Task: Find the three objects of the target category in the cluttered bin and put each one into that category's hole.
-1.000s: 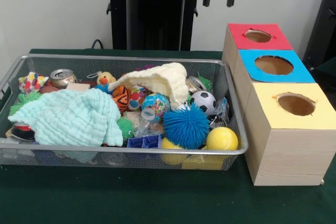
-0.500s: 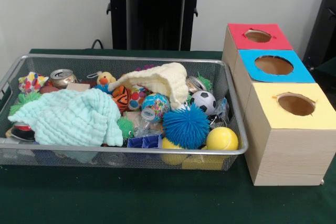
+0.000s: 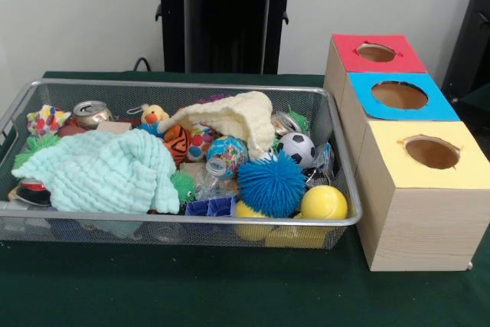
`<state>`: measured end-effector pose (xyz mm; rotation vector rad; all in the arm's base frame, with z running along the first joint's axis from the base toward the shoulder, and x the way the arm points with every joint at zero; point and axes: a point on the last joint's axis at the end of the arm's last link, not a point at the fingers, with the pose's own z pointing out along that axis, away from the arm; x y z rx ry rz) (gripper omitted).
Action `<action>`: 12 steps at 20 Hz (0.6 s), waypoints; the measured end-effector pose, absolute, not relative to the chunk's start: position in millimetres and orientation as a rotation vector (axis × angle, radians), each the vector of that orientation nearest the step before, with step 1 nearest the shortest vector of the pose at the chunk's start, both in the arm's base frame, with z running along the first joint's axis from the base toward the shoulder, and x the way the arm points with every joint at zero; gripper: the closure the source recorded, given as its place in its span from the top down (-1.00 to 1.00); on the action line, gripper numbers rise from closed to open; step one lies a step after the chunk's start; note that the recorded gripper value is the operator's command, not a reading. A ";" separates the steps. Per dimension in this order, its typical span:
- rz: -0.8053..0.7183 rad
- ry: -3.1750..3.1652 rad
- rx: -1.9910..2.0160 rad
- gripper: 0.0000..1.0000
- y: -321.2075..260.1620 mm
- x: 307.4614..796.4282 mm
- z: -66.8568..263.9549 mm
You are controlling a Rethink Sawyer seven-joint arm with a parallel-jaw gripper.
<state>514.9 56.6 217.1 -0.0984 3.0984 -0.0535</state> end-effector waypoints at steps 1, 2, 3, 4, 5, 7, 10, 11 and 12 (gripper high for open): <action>-0.054 3.092 -0.109 1.00 57.7 519.0 217.5; -0.054 3.087 -0.119 1.00 59.1 523.2 217.6; -0.051 3.082 -0.128 1.00 60.9 527.6 217.8; -0.046 3.079 -0.137 1.00 63.0 532.2 218.0; -0.041 3.076 -0.147 1.00 65.6 537.1 218.3; -0.029 3.075 -0.168 1.00 70.5 546.3 218.3; -0.011 3.088 -0.185 1.00 73.5 560.2 219.5; -0.005 3.097 -0.187 1.00 73.1 564.9 220.7; 0.001 3.107 -0.187 1.00 72.1 569.7 222.1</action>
